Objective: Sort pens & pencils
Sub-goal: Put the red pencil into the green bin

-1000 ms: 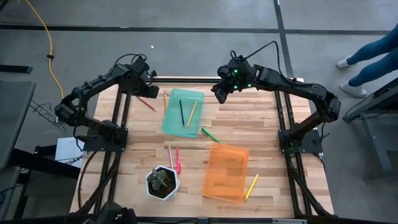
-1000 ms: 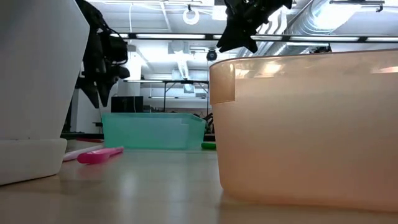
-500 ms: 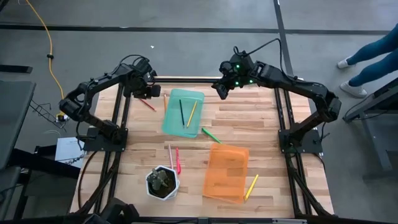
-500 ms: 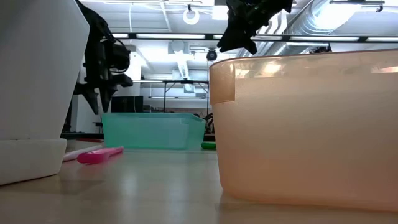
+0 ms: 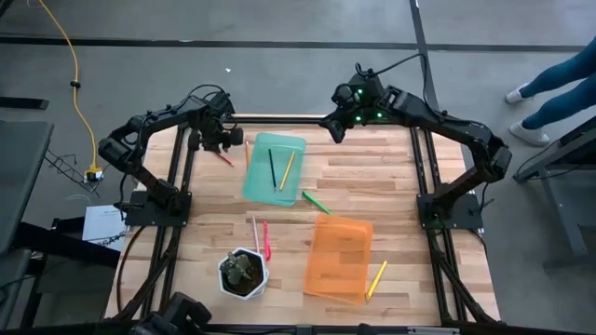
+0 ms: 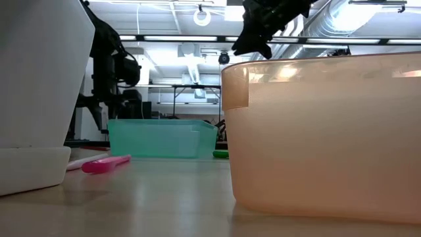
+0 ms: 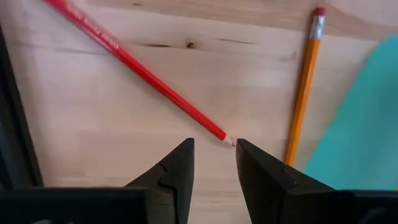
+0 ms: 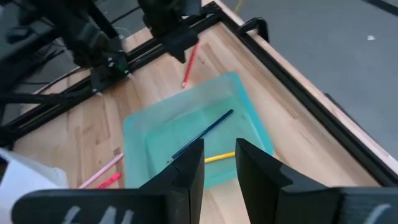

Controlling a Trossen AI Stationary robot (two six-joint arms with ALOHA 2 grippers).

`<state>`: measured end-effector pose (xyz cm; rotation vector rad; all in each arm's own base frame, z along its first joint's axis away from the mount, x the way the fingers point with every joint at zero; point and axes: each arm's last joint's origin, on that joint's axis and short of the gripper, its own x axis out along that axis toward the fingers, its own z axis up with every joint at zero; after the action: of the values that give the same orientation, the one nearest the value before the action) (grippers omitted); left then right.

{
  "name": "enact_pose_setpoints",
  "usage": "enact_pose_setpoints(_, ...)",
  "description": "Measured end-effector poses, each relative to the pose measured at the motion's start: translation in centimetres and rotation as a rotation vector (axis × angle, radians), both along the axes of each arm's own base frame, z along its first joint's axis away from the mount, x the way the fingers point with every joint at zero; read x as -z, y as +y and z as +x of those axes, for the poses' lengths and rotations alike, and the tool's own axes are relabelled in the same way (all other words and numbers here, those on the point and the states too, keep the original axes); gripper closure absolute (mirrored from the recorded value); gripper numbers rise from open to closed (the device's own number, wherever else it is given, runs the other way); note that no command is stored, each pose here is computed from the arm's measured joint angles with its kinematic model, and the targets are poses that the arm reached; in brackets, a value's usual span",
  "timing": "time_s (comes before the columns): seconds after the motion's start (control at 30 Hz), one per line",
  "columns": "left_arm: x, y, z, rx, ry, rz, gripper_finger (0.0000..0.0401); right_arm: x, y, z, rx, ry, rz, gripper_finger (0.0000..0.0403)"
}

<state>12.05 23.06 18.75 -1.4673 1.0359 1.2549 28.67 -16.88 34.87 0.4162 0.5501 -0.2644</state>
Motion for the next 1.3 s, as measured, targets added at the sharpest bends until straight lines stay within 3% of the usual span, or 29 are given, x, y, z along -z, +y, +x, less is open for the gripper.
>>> enact_pose_setpoints(0.2,0.0,0.1,0.2,-0.074,0.018,0.018,0.0293,0.0,-1.2,-0.8,-0.032,-0.025,0.027,0.0320)
enact_pose_setpoints(0.5,0.0,-0.4,0.8,0.335,0.035,0.061,0.0293,-0.1,-3.1,-2.2,-0.014,-0.043,0.029,0.0320)
enact_pose_setpoints(0.8,0.0,-1.2,0.4,0.695,0.011,0.000,0.0293,-0.1,-4.0,-2.9,0.020,-0.043,0.030,0.0320)
enact_pose_setpoints(1.07,0.0,-1.2,0.4,0.800,-0.001,0.004,0.0293,-0.1,-4.0,-2.9,0.028,-0.046,0.044,0.0320)
enact_pose_setpoints(1.3,-0.1,-2.1,0.0,0.874,-0.023,-0.087,0.0293,-0.1,-4.0,-2.9,0.031,-0.046,0.044,0.0320)
